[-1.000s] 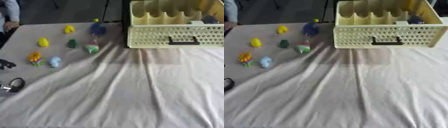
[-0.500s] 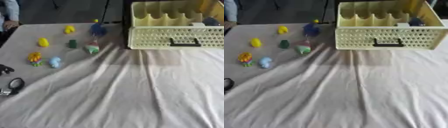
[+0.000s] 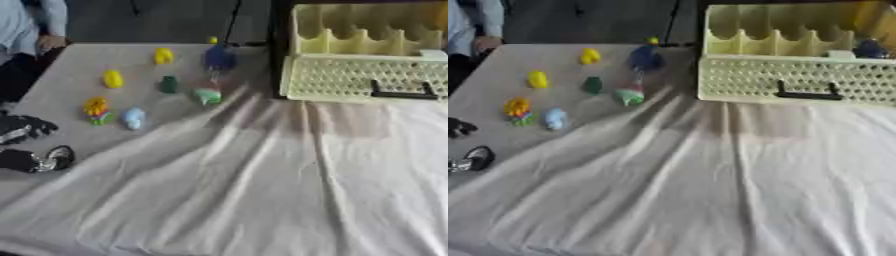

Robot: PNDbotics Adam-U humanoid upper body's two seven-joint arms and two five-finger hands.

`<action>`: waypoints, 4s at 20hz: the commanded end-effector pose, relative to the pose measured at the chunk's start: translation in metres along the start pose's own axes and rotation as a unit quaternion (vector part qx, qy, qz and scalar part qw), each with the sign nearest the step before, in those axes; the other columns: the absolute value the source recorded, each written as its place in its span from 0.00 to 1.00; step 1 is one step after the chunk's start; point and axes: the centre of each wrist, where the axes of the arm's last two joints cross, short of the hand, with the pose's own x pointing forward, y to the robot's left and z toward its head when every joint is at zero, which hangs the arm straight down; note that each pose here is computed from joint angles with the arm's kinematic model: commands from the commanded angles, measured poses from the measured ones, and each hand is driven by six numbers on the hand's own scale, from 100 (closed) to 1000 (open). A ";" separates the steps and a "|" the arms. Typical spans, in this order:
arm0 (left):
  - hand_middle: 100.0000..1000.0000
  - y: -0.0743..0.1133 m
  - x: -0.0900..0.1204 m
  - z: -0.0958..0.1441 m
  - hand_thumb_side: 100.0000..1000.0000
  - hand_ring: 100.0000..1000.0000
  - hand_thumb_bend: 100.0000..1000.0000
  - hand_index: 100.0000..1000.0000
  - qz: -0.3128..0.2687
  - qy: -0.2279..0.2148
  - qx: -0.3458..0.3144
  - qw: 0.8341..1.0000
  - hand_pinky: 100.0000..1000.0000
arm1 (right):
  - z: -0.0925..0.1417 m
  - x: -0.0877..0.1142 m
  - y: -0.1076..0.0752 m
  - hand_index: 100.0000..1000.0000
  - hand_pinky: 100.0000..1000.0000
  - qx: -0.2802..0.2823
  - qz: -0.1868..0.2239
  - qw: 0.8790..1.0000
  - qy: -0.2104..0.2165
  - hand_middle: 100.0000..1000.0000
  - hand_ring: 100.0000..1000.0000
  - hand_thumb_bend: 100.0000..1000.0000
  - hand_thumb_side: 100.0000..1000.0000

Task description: Pick up objects from table and place into drawer.

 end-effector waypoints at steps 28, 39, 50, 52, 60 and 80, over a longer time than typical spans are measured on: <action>0.69 0.005 -0.008 0.000 0.65 0.72 0.39 0.90 -0.046 0.038 -0.016 0.998 0.62 | -0.003 0.003 -0.002 0.78 0.24 0.012 0.001 1.000 -0.004 0.28 0.31 0.00 0.73; 0.68 0.016 -0.008 0.010 0.62 0.71 0.31 0.87 -0.020 0.036 0.005 0.999 0.60 | -0.001 0.003 -0.001 0.78 0.24 0.016 0.003 1.000 0.003 0.28 0.32 0.00 0.73; 0.67 0.011 -0.013 0.009 0.56 0.70 0.25 0.86 -0.024 0.046 0.000 0.999 0.59 | 0.001 0.003 -0.001 0.78 0.24 0.017 0.000 1.000 0.005 0.28 0.32 0.00 0.73; 0.67 0.009 -0.012 0.008 0.58 0.70 0.26 0.86 -0.027 0.046 -0.007 0.999 0.58 | 0.001 0.003 -0.001 0.78 0.24 0.016 0.000 1.000 0.005 0.28 0.32 0.00 0.73; 0.65 0.003 -0.010 0.004 0.57 0.69 0.28 0.80 -0.026 0.030 -0.016 0.999 0.57 | 0.002 0.003 -0.003 0.78 0.24 0.011 0.005 1.000 0.009 0.28 0.32 0.00 0.73; 0.56 0.004 -0.008 0.005 0.47 0.62 0.21 0.72 -0.034 0.037 0.023 0.998 0.51 | 0.005 0.002 -0.004 0.78 0.24 0.010 0.011 1.000 0.016 0.28 0.31 0.00 0.75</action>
